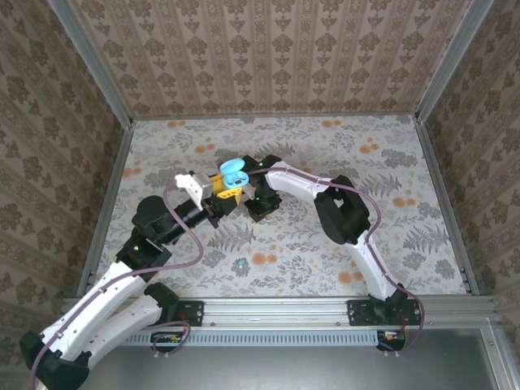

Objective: Insert the wireless bluetooth earbuds into the charging case

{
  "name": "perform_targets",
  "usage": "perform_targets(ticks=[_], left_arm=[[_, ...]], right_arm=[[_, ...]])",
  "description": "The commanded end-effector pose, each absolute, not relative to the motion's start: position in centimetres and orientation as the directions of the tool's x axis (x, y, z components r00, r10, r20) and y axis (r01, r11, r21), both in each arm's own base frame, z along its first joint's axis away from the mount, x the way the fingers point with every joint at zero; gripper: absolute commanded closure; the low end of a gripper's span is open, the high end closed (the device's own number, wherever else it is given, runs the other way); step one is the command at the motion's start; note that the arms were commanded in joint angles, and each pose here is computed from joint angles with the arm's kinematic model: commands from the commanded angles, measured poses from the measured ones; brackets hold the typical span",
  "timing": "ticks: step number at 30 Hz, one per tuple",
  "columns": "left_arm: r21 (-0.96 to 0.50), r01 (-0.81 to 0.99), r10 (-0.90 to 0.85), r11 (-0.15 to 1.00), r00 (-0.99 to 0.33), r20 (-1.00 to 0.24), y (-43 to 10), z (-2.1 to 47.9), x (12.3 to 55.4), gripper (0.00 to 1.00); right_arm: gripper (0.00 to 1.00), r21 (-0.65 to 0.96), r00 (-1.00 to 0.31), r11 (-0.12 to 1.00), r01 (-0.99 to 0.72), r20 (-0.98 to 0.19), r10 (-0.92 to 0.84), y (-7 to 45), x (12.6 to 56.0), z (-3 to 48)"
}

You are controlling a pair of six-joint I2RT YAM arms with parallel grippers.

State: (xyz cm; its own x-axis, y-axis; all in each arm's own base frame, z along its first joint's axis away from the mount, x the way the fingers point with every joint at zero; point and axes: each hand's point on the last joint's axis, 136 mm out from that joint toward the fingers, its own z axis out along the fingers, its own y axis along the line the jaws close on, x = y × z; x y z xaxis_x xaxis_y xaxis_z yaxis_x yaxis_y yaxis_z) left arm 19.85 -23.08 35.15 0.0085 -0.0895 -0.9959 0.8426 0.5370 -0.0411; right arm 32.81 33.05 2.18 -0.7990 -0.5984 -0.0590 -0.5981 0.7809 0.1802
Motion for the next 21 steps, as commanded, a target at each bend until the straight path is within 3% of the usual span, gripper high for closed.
perform_targets(ticks=[1, 7, 11, 17, 21], left_arm=[[-0.034, 0.838, -0.121, 0.544, 0.038, -0.992, -22.8, 37.3, 19.9, 0.75], [-0.04, 0.829, -0.113, 0.558, 0.029, -0.993, -23.0, 37.0, 20.5, 0.74], [-0.049, 0.83, -0.107, 0.555, 0.013, -0.994, -23.4, 36.3, 20.9, 0.75], [-0.056, 0.829, -0.099, 0.557, -0.001, -0.995, -24.0, 35.6, 21.8, 0.74], [-0.059, 0.829, -0.095, 0.556, -0.007, -0.995, -24.4, 35.2, 22.3, 0.74]], right_arm=[[0.79, 0.324, -0.848, 0.785, -0.528, -0.146, -0.51, 33.8, 32.8, 6.6], [0.78, 0.672, -0.92, 0.628, -0.392, -0.291, -0.263, 32.9, 33.4, 15.2], [0.78, 0.843, -0.952, 0.443, -0.305, -0.282, -0.118, 29.9, 33.2, 19.9], [0.77, 0.944, -0.964, 0.193, -0.267, -0.265, -0.033, 26.6, 32.1, 25.7], [0.75, 0.955, -0.963, 0.126, -0.268, -0.266, -0.026, 25.5, 31.1, 27.5]])
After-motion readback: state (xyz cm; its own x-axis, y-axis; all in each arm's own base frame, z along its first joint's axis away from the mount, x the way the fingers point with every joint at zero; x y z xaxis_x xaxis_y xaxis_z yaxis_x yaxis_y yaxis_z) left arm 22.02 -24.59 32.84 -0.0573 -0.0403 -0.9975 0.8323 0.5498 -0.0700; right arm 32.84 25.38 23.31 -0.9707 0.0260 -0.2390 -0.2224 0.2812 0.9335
